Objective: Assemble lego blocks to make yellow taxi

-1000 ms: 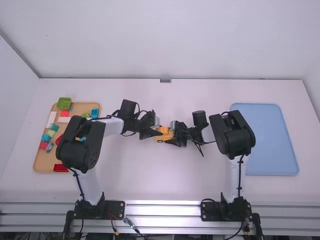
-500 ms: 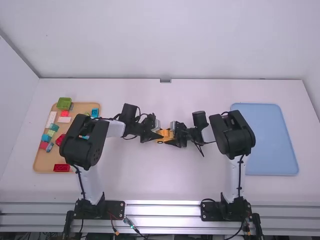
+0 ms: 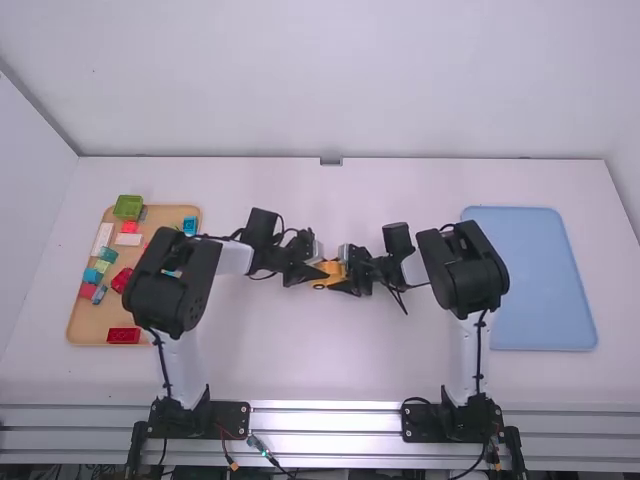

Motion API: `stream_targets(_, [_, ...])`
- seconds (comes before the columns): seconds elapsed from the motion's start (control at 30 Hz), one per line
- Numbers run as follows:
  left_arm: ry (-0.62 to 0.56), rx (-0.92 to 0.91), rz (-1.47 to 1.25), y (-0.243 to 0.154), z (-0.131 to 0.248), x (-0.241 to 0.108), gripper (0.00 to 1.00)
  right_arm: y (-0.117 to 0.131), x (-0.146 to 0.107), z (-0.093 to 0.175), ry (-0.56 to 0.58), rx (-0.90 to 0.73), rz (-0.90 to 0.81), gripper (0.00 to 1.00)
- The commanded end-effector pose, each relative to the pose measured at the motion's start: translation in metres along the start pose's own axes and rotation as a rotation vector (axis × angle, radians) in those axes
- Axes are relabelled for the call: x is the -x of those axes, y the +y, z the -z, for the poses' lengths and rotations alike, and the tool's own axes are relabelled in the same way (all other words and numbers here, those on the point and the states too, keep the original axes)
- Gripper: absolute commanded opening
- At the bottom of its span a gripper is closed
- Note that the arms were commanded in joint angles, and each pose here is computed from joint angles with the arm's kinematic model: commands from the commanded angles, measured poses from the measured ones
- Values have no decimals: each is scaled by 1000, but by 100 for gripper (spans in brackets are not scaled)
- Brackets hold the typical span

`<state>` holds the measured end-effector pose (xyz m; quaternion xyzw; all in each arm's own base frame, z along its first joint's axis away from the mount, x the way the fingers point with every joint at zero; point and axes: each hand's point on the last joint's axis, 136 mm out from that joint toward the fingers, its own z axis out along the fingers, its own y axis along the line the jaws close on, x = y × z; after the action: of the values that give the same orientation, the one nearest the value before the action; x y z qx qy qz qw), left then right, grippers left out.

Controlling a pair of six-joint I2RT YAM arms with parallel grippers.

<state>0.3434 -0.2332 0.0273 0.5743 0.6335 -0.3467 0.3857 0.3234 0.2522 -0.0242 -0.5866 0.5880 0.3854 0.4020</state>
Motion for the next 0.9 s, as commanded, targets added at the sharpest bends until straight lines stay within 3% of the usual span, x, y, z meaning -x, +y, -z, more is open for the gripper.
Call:
stream_targets(0.0, [25,-27,12,-9,-11,-6,2,2,1,-5,-9,18,-1,51])
stream_targets(0.23, [96,-7,29,-11,-14,-19,2,2,1,-6,-10,20,0,51])
stream_targets(0.7, [105,-15,48,-23,-21,-43,2,0,1,-3,-11,10,6,51])
stream_targets(0.87, [195,-12,85,-19,-23,-54,2,-1,1,-3,-10,9,7,51])
